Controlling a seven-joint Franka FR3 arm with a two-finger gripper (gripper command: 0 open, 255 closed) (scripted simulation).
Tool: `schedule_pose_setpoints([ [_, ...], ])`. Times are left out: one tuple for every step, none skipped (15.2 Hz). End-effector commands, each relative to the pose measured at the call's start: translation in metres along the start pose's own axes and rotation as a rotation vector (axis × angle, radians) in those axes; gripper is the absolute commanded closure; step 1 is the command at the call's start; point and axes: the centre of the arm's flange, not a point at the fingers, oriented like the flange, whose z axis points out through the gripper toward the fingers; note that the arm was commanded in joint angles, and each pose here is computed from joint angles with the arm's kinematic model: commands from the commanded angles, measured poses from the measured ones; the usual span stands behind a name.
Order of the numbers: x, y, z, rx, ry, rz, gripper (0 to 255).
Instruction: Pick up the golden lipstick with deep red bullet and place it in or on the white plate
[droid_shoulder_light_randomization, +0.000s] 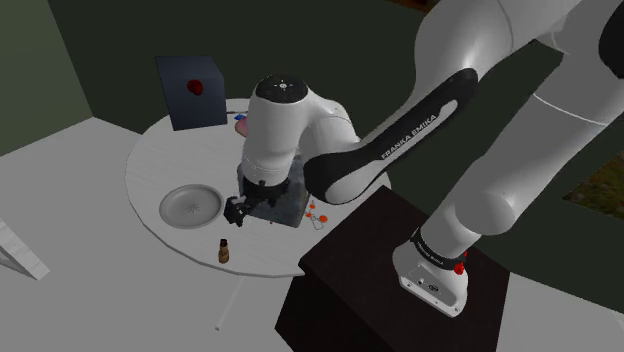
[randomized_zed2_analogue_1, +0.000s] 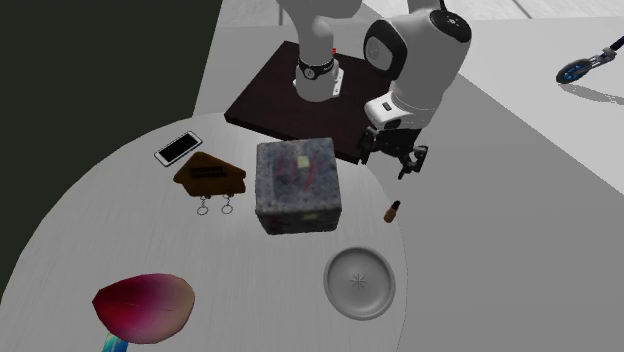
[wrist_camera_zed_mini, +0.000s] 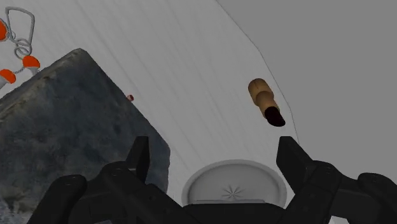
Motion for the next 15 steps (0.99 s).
schedule_pose_setpoints([
  [0.0,-0.023,0.013,0.004,0.025,0.004,0],
  [0.001,-0.034,0.019,0.005,0.034,0.005,0],
  [0.003,-0.045,0.026,0.006,0.044,0.007,0],
  [0.004,-0.055,0.033,0.007,0.053,0.008,0],
  [0.005,-0.066,0.04,0.007,0.063,0.01,0],
  [0.006,-0.071,0.043,0.008,0.068,0.01,0],
  [0.006,-0.072,0.048,0.008,0.068,0.01,0],
  [0.007,-0.072,0.054,0.008,0.068,0.01,0],
  [0.007,-0.072,0.059,0.008,0.068,0.01,0],
  [0.007,-0.072,0.064,0.008,0.068,0.01,0],
  [0.008,-0.072,0.07,0.008,0.068,0.01,0],
  [0.008,-0.072,0.075,0.008,0.068,0.01,0],
  [0.009,-0.072,0.08,0.008,0.068,0.01,0],
  [0.009,-0.072,0.083,0.008,0.068,0.01,0],
  [0.009,-0.072,0.083,0.008,0.068,0.01,0],
])
